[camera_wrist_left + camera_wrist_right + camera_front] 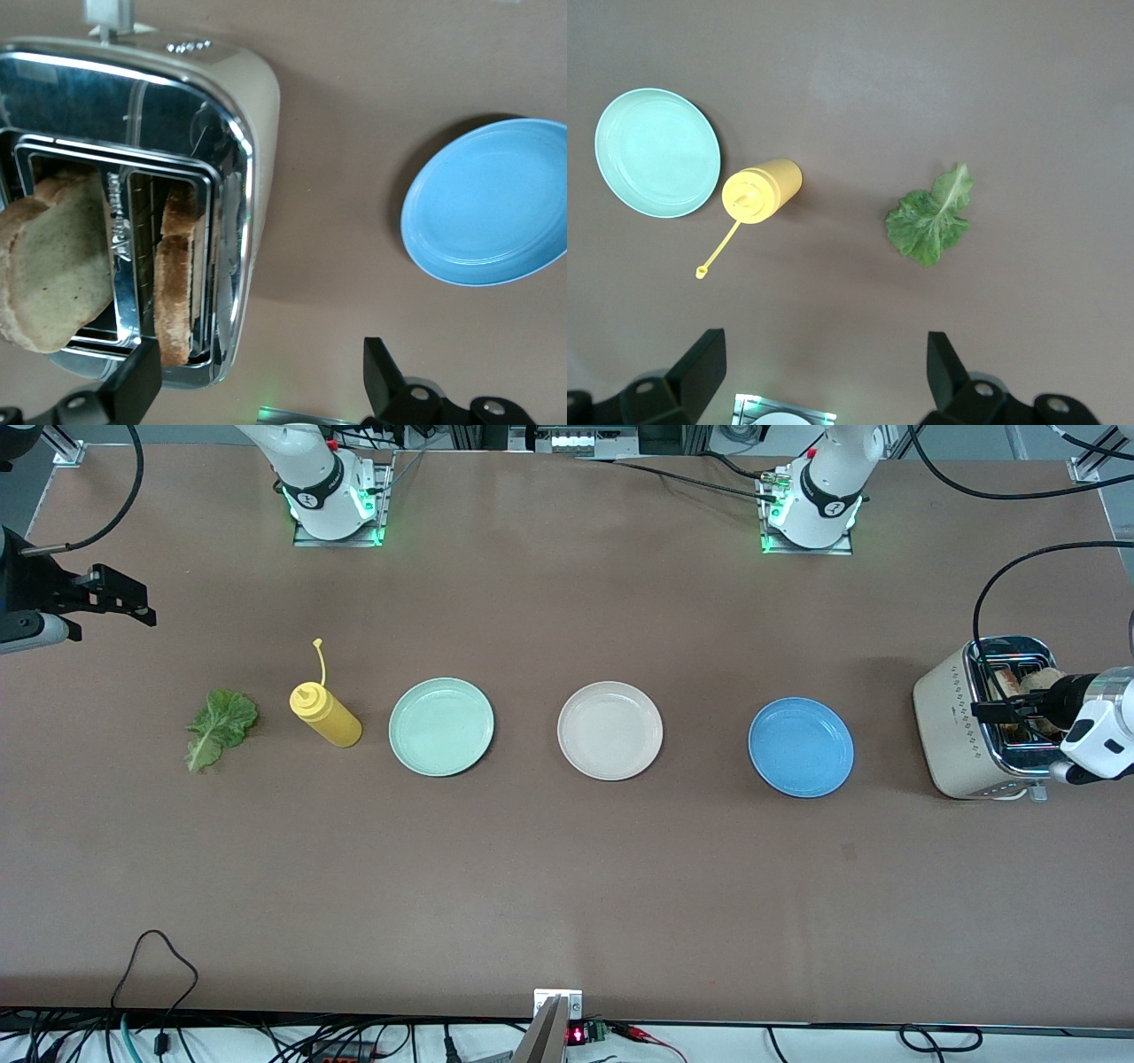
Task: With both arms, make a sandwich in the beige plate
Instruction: 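Reach the left gripper into the toaster and grasp a bread slice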
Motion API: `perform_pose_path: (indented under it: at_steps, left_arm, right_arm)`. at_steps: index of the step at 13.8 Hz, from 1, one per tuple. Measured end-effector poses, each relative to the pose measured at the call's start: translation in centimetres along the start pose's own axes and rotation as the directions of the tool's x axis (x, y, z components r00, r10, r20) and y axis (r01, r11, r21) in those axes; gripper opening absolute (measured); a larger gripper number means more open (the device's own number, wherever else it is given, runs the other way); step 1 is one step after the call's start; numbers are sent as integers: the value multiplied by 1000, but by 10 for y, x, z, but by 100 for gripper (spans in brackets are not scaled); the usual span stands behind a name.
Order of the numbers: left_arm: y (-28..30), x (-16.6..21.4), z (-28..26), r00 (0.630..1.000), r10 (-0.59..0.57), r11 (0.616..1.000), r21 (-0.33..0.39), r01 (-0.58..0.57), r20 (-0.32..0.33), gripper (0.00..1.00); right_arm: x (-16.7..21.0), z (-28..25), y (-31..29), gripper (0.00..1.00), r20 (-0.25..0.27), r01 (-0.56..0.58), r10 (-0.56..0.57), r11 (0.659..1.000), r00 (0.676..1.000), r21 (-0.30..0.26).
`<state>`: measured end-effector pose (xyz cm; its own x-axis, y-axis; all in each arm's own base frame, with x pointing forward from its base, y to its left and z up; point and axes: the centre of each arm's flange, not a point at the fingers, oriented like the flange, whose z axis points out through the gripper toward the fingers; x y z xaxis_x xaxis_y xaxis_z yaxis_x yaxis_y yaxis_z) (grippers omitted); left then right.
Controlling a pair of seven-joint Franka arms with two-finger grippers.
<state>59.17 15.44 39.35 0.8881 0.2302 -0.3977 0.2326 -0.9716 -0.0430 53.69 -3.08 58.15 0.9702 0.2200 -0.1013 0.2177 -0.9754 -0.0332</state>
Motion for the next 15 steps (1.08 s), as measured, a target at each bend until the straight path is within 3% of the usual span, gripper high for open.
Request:
perform_pose_path:
  at_steps: [11, 13, 15]
  left_arm:
    - [-24, 1, 36, 999, 22, 999, 29, -23, 47, 96]
    - [-26, 2, 36, 999, 23, 999, 41, -25, 40, 90]
    - [-30, 4, 34, 1000, 25, 997, 73, -26, 17, 70]
  right_arm:
    - [-1, 2, 4, 100, 3, -7, 7, 1000, 1000, 2]
    - [0, 2, 3, 100, 3, -6, 6, 1000, 1000, 2]
    - [0, 2, 2, 100, 3, -4, 4, 1000, 1000, 1]
